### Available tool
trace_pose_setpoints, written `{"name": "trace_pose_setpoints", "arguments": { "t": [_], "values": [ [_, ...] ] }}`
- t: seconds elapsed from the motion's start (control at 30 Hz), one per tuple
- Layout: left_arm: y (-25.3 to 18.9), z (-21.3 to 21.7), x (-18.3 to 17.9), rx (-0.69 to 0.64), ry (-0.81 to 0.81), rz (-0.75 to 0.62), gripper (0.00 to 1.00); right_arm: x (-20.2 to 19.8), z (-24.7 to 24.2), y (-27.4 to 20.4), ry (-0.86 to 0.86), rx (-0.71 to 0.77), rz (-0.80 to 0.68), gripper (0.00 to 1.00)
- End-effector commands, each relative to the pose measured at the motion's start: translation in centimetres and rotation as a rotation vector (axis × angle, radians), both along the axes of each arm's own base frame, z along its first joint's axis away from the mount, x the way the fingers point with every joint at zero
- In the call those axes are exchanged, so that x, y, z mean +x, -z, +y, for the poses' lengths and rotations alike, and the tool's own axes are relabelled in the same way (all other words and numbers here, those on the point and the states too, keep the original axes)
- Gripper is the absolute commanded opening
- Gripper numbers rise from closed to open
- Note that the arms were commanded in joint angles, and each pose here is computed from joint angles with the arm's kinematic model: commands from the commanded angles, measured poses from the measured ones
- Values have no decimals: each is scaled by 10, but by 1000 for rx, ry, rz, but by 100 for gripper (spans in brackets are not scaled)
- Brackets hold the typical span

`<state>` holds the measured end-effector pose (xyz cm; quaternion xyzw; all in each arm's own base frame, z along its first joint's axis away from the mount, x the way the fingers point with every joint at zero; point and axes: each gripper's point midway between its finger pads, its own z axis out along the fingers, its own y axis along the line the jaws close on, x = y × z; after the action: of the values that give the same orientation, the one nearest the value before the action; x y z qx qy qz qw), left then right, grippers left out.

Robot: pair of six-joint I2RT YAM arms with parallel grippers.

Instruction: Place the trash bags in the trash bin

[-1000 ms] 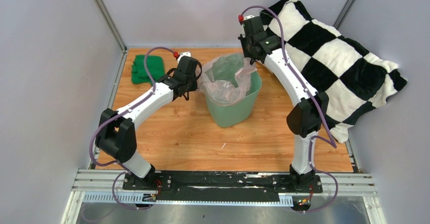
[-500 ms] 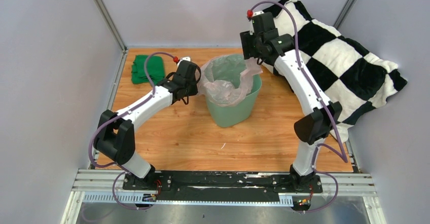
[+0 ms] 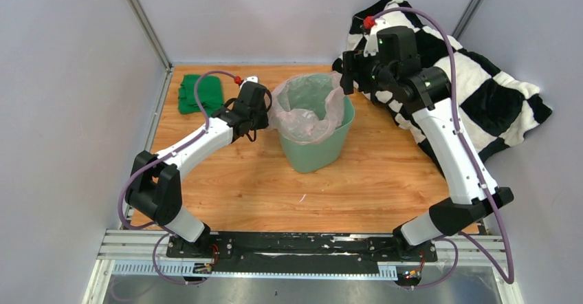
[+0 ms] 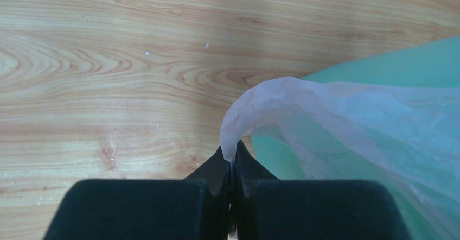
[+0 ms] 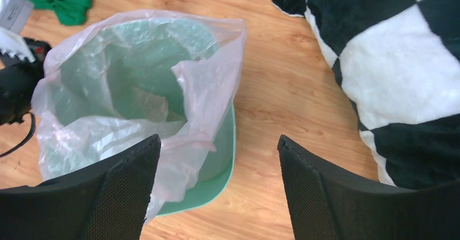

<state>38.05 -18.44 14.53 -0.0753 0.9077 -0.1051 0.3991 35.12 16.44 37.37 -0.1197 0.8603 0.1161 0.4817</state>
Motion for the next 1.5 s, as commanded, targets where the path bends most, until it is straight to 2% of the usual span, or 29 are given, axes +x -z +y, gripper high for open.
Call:
{"name": "trace_pose_setpoints", "arguments": {
  "t": [0.0, 0.27, 0.37, 0.4, 0.43, 0.53, 0.57, 0.6, 0.63, 0.97, 1.23, 1.47],
  "values": [
    [-7, 1, -1, -22, -6, -23, 0, -23, 21, 15, -95, 2, 60, 82],
    [-7, 1, 0, -23, -5, -26, 0, -18, 38, 34, -87, -92, 80, 84],
    [-8, 2, 0, -18, -8, -29, 0, -17, 37, 41, -55, -131, 87, 78],
    [-7, 2, 0, -15, -8, -27, 0, -17, 32, 43, -33, -145, 91, 73],
    [-7, 2, 0, -13, -8, -26, 0, -17, 25, 44, -5, -162, 87, 63],
    [-7, 3, -1, -12, -7, -27, 0, -20, 2, 44, 80, -223, 71, 21],
    [-7, 3, -1, -10, -5, -25, 0, -22, -7, 45, 105, -246, 71, 11],
    [-6, 3, -1, -9, -3, -23, 0, -25, -16, 44, 134, -264, 66, 4],
    [-6, 2, -1, -9, -1, -23, 0, -28, -23, 45, 152, -283, 68, 0],
    [-5, 1, -4, -4, 24, -18, 0, -57, -69, 83, 239, -309, 153, 0],
    [1, -1, -2, -6, 30, -10, 0, -61, -73, 128, 245, -293, 249, 0],
    [3, -1, -1, -10, 22, -9, 0, -52, -65, 166, 234, -134, 313, 0]
  ]
}}
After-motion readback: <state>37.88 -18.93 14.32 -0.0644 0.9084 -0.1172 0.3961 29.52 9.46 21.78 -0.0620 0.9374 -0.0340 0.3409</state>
